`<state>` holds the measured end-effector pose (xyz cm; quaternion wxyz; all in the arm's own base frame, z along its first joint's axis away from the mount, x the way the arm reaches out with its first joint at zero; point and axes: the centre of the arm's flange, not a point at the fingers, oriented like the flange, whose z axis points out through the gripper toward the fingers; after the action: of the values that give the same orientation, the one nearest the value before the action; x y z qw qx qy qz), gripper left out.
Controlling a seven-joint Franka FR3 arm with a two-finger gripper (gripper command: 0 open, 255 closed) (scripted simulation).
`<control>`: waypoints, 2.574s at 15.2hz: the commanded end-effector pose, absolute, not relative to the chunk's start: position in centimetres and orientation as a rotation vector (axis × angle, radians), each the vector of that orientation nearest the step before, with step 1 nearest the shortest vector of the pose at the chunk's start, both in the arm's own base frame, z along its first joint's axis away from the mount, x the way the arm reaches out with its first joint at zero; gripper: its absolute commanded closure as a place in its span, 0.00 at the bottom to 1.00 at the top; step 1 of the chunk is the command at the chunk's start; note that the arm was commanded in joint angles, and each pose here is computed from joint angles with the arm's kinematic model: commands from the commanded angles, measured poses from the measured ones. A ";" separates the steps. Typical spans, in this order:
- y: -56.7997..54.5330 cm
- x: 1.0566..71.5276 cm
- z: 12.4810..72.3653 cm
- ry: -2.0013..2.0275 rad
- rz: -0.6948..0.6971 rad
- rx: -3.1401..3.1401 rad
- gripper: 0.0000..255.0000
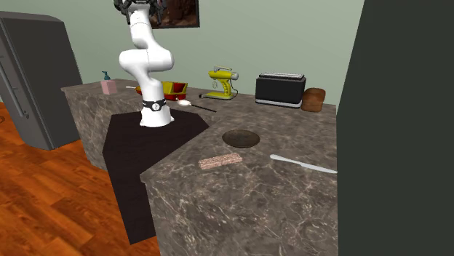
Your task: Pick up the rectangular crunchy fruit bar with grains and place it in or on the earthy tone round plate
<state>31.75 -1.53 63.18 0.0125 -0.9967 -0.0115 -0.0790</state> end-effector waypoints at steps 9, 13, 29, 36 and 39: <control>-0.6 39.2 55.2 -0.480 -0.167 -3.068 0.00; 0.6 42.7 51.0 -0.699 -0.126 -3.025 0.00; 9.3 52.8 33.7 -1.521 0.042 -2.698 0.00; 14.4 54.9 25.7 -1.843 0.115 -2.483 0.00; 16.6 55.4 22.3 -1.972 0.145 -2.379 0.00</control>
<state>55.09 15.78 23.57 0.0237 -0.7810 -0.6226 0.0438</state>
